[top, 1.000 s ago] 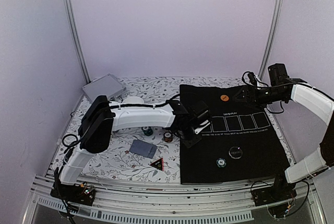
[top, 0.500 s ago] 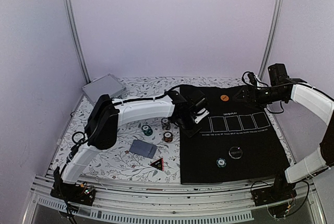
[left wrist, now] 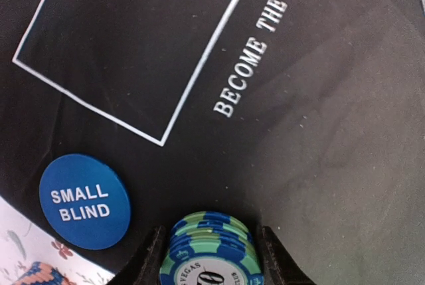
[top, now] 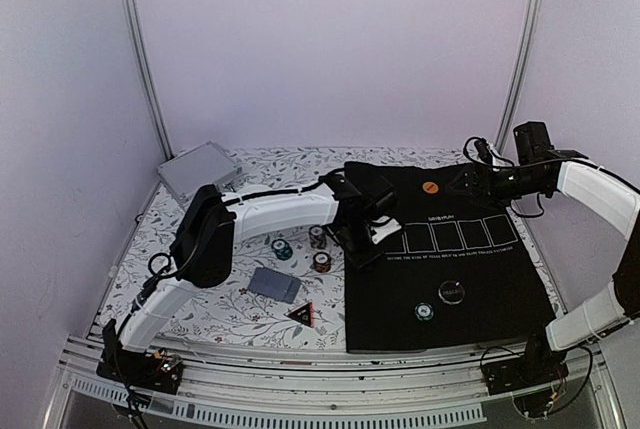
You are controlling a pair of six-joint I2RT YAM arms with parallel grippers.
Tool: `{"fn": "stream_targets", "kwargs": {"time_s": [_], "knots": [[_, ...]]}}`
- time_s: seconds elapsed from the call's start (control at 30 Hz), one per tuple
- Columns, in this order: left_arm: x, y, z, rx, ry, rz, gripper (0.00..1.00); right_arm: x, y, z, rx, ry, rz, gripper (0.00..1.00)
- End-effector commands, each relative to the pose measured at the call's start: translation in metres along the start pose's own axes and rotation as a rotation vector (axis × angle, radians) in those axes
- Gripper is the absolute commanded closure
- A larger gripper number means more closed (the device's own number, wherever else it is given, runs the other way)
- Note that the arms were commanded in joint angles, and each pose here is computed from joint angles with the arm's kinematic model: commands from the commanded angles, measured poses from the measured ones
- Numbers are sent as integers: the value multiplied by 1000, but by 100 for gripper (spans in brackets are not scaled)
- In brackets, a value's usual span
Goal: Distribute texas hold em gaming equipment
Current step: Place the poker chips pile at the small blind area.
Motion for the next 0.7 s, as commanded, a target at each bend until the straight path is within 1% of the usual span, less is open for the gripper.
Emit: {"fn": "stream_targets", "kwargs": {"time_s": [0.0, 0.23, 0.4, 0.53, 0.6, 0.67], "knots": [[2, -1, 0, -14, 108, 7, 94, 10, -7, 8, 16, -39, -35, 1], [-6, 4, 11, 31, 198, 33, 94, 18, -20, 24, 56, -60, -81, 1], [-11, 6, 9, 10, 265, 29, 94, 23, -34, 42, 115, -90, -130, 1], [-14, 5, 11, 22, 261, 29, 94, 26, -46, 50, 112, -115, -175, 1], [-18, 13, 17, 50, 248, 40, 94, 28, -53, 55, 109, -129, -193, 1], [-22, 20, 15, 37, 239, 50, 94, 29, -56, 57, 111, -138, -203, 1]]}}
Point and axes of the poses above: each gripper's point midway between its finger pads, its own y axis out along the fingers, its own z axis along the line the jaws close on, x = y × z, the point moved 1 cm from there along -y, back along the fingers, and after that the axes turned 14 degrees about -y, right-handed, at the moved point
